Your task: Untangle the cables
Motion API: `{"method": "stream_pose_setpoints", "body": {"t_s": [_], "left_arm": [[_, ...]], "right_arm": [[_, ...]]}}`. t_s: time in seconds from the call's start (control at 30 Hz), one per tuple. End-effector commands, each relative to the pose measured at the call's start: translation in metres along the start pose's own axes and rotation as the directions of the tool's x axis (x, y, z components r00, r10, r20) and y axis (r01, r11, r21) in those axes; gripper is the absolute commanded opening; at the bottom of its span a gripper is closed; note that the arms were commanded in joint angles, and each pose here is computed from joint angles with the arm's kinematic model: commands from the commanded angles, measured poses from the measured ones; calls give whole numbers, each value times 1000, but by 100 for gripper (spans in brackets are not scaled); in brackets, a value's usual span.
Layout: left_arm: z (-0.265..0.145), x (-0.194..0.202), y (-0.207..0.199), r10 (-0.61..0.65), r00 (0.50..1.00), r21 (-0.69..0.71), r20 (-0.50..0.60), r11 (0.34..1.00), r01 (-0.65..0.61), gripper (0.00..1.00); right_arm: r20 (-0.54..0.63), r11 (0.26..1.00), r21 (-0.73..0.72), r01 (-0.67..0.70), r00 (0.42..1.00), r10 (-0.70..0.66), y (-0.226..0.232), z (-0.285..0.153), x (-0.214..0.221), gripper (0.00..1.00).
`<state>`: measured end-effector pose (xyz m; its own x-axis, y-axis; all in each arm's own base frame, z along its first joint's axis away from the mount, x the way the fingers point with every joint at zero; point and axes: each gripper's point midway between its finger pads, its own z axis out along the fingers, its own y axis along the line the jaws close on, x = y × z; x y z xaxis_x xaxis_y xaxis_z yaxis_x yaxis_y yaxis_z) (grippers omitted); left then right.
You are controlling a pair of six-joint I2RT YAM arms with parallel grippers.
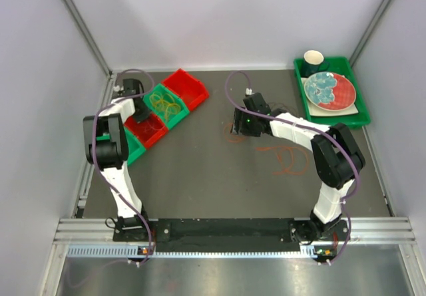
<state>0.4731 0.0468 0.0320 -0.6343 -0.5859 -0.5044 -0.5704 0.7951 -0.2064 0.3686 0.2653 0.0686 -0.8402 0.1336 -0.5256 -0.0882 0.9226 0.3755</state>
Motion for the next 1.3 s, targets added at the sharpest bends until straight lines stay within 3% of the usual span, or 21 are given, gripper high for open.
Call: {"method": "stream_pose_setpoints", "body": {"t_s": [0.0, 0.17, 0.4, 0.8, 0.93, 0.97, 1.17, 1.27], "left_arm": [[8, 26, -38, 50, 995, 98, -81, 994, -42, 0], [-5, 21, -63, 47, 996, 177, -72, 984, -34, 0], [-40, 1, -24, 104, 994, 11, 46, 994, -105, 24], [-79, -31, -16, 150, 979, -57, 137, 988, -144, 36], [-98, -43, -19, 150, 973, -45, 176, 989, -144, 40], [-103, -46, -20, 145, 971, -40, 188, 989, -140, 46], [-134, -64, -30, 140, 956, 9, 258, 989, -148, 59], [-137, -61, -43, 151, 957, 79, 246, 981, -175, 59]], "right_arm": [[37, 1000, -2, 1, 999, -1, 0, -1, -9, 63], [39, 1000, -3, 2, 999, -2, 1, -5, -10, 63], [50, 1000, -9, 6, 999, -6, 1, -6, -13, 63], [55, 1000, -16, 3, 998, -2, 3, -9, -13, 63], [54, 1000, -15, 4, 999, -4, 3, -10, -13, 63], [55, 1000, -15, 4, 998, -4, 3, -10, -13, 63], [52, 1000, -25, 4, 999, -3, 5, -8, -14, 63], [50, 1000, -28, 1, 999, 0, 6, -8, -14, 63]]}}
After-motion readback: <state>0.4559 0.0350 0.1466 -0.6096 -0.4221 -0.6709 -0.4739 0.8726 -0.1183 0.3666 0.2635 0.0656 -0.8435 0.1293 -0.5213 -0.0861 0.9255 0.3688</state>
